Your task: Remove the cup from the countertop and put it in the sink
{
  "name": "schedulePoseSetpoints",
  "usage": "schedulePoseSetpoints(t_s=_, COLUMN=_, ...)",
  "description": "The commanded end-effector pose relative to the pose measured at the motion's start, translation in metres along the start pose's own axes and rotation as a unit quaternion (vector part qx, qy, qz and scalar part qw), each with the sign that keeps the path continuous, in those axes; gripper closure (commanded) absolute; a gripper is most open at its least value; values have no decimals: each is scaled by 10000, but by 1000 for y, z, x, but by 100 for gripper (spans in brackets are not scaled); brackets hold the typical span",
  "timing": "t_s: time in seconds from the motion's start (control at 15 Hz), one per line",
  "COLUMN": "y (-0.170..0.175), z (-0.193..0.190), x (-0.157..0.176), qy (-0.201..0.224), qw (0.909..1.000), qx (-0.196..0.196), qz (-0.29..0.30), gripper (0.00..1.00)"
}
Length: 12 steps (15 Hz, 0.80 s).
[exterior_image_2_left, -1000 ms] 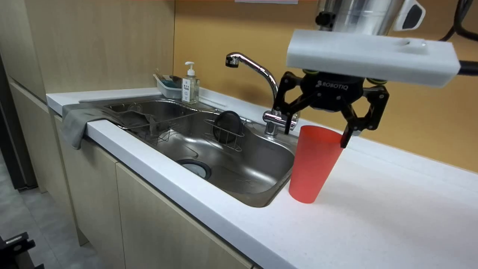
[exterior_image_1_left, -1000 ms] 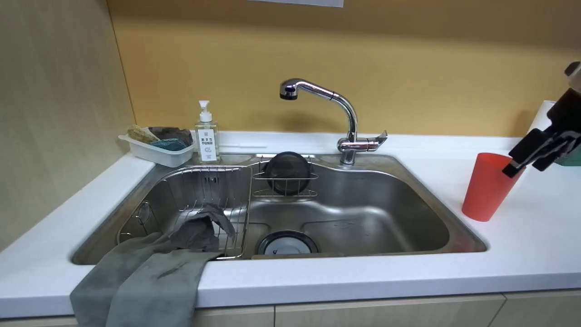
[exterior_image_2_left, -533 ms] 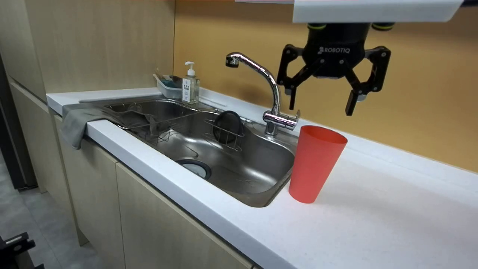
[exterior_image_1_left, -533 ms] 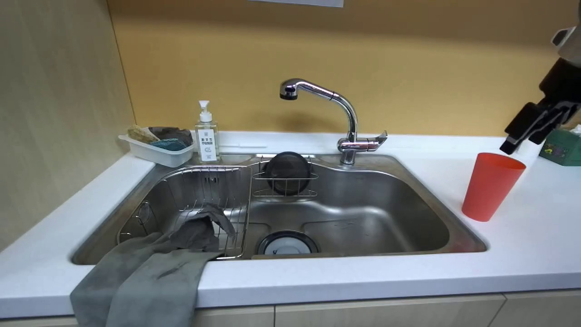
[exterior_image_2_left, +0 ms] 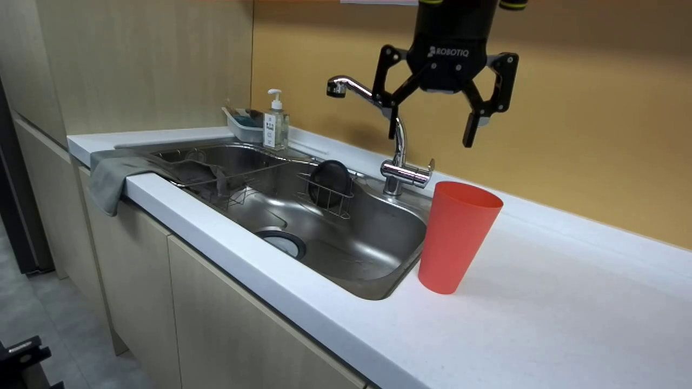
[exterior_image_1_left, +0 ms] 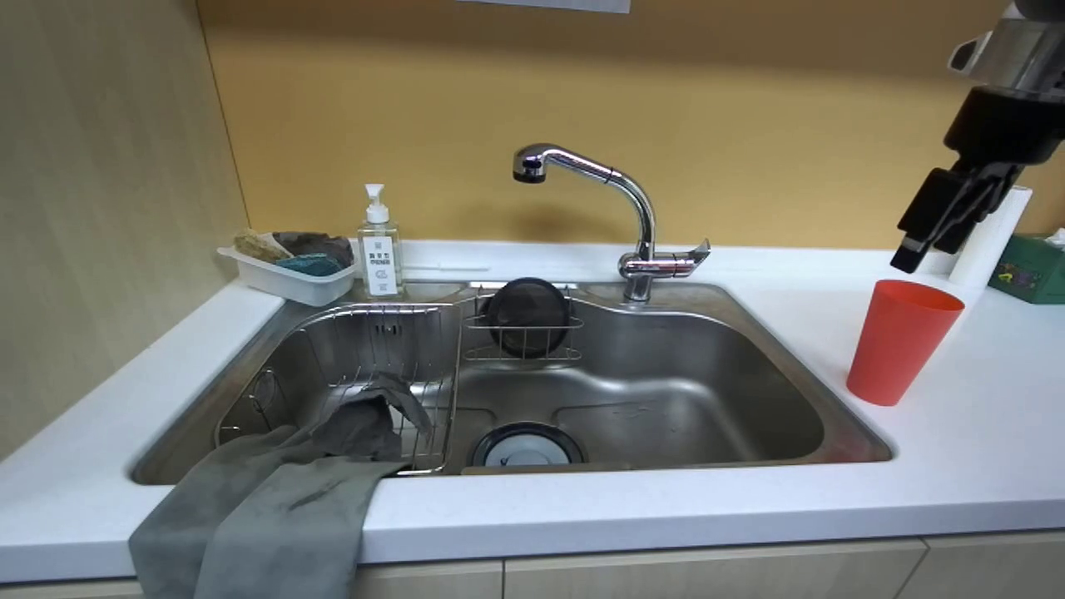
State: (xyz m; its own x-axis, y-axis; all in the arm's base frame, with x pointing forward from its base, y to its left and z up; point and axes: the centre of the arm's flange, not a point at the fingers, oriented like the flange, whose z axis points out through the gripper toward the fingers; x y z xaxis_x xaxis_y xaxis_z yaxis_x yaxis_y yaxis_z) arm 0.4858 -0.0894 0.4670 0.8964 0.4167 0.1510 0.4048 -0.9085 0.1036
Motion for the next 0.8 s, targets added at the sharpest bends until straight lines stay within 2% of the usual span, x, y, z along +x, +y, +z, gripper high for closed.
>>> schedulePoseSetpoints(t_s=0.0, y=9, z=12, x=18, qy=-77, qw=9996, qx=-105, qz=-234, gripper=0)
schedulePoseSetpoints(t_s=0.73, y=27, z=60, x=19, qy=-322, qw=9992, qx=-59, qz=-237, gripper=0)
